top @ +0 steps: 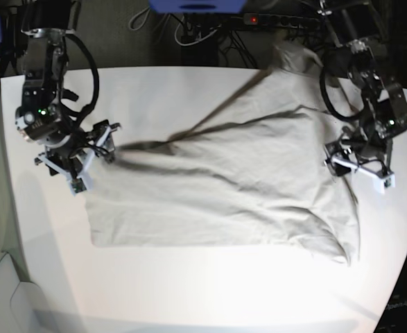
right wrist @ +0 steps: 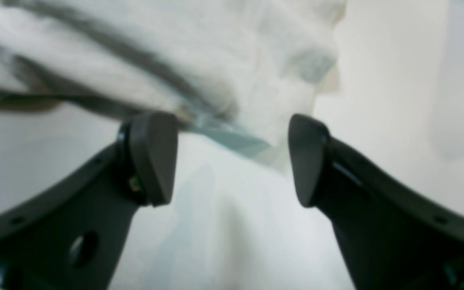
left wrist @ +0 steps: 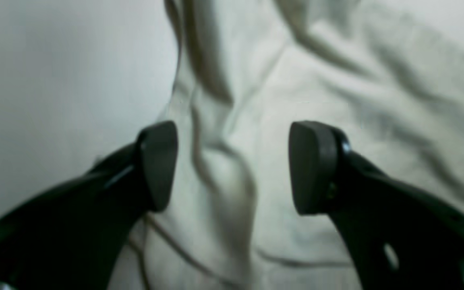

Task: Layout the t-shirt on the table in an organized manner, then fold the t-shirt properly
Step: 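Pull the hem corners apart with both grippers to flatten the t-shirt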

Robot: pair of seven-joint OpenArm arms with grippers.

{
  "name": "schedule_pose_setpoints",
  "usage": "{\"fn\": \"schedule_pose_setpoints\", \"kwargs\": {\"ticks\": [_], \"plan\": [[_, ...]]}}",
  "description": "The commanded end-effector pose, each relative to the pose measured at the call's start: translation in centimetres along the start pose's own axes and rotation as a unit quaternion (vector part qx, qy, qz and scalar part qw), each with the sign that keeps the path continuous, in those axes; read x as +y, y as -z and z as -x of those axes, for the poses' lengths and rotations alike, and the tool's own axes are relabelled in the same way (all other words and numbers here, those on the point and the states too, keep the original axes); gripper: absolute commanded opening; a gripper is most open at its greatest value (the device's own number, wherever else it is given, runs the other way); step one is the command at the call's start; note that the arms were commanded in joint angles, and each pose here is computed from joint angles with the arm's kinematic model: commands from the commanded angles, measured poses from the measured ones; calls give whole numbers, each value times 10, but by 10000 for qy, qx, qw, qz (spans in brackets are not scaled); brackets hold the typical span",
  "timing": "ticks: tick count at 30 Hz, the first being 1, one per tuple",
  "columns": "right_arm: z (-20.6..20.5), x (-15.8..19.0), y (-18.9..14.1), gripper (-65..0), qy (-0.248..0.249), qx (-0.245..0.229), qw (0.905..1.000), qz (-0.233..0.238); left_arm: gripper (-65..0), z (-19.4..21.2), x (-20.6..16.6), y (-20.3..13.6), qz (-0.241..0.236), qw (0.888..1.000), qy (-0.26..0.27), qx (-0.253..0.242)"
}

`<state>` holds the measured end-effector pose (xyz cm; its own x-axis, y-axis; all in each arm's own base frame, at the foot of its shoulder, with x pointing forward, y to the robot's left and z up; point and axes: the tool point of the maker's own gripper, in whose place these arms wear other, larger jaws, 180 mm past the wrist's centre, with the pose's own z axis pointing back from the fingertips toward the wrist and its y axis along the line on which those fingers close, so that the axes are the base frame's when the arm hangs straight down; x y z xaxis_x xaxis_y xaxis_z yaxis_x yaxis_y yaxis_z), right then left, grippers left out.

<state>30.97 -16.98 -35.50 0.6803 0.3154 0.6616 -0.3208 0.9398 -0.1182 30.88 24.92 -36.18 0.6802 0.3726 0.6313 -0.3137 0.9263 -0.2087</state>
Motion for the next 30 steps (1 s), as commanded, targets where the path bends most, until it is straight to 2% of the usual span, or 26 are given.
{"fn": "schedule_pose_setpoints", "kwargs": {"ticks": [1, 5, 11, 15, 19, 24, 30], "plan": [[-19, -2, -4, -206, -103, -311, 9995, -11, -229, -11, -4, -2, 50, 9998, -50, -204], [-19, -1, -4, -206, -94, -317, 9995, -21, -229, 20, 3, 16, -15, 9994, -251, 219], [-17, -2, -3, -206, -106, -278, 9996, -14, -229, 18, 12, 46, -95, 9986, -508, 60], [-13, -3, -3, -206, -121, -231, 9997, -6, -229, 1, 6, 65, -36, 9977, -675, -55], [-6, -5, -1, -206, -120, -127, 9998, -5, -229, -35, -1, 82, 35, 9964, -776, -340], [15, -10, 9, -206, -56, 202, 9998, -33, -229, -76, -22, 94, 163, 9976, -442, -501], [28, -9, 16, -206, 42, 372, 9992, -97, -229, -90, -29, 93, 217, 9973, -389, -590]]}}
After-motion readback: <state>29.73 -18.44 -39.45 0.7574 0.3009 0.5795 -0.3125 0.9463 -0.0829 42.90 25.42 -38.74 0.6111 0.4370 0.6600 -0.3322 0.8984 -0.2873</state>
